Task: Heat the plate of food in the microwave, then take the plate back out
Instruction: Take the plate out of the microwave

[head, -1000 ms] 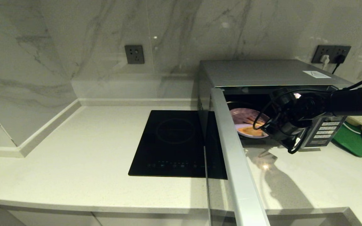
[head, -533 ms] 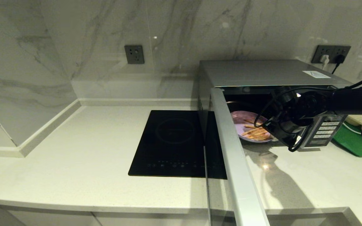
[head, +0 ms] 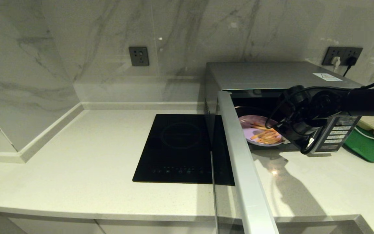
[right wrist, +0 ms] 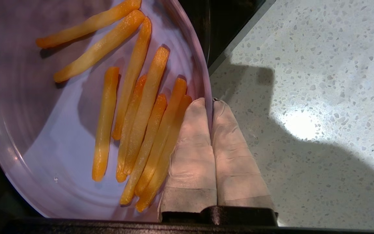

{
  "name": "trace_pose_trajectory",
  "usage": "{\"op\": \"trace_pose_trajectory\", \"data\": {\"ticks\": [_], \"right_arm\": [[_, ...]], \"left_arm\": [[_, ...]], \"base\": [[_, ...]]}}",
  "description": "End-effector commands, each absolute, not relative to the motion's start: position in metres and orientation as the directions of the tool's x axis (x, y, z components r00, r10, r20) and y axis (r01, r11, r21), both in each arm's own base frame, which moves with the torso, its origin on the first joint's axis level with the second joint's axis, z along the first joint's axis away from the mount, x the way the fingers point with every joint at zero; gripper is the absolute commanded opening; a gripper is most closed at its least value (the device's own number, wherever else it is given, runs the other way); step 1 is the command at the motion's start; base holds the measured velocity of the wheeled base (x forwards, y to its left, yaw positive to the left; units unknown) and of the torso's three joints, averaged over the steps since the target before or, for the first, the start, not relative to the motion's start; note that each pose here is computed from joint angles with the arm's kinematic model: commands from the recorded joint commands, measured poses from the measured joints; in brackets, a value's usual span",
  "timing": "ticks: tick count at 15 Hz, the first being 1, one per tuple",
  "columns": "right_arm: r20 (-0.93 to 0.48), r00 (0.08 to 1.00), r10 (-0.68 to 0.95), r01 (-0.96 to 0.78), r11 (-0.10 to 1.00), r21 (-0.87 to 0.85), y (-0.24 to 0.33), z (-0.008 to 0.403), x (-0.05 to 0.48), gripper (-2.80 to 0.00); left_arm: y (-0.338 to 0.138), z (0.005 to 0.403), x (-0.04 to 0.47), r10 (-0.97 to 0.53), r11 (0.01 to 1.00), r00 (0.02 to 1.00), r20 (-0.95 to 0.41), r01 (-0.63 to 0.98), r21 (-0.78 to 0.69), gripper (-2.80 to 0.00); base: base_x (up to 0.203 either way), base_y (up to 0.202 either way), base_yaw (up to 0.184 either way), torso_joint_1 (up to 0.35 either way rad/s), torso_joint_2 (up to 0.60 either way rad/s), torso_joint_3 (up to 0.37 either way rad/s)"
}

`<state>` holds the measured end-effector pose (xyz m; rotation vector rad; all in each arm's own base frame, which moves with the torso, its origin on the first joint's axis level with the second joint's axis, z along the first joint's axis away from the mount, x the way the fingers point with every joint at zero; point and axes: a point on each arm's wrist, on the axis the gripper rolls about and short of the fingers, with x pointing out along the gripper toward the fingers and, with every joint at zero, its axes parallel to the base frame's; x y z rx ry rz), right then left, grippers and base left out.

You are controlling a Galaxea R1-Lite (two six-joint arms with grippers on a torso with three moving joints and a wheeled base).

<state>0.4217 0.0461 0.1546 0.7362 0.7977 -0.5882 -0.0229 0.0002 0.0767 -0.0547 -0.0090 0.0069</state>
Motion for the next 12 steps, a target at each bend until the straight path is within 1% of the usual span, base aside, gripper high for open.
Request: {"op": "trace_pose_trajectory", "data": {"ticks": [1, 12], "right_arm": [[-0.800, 0.569, -0.191, 0.711, 0.603, 0.362, 0.046, 0.156, 0.420, -2.80], [-0.792, 0.584, -0.179, 0.701, 0.603, 0.380, 0.045, 0.170, 0.411, -2.80]], "left_arm": [[0.000, 0.077, -0.023, 0.008, 0.998, 1.000, 0.009, -0.007, -0.055, -2.80], [0.000, 0.077, -0.023, 0.008, 0.998, 1.000, 0.009, -0.007, -0.055, -2.80]], "base": [[0.000, 0.000, 0.000, 0.000, 0.00, 0.000], [0.000, 0.000, 0.000, 0.000, 0.00, 0.000]]}}
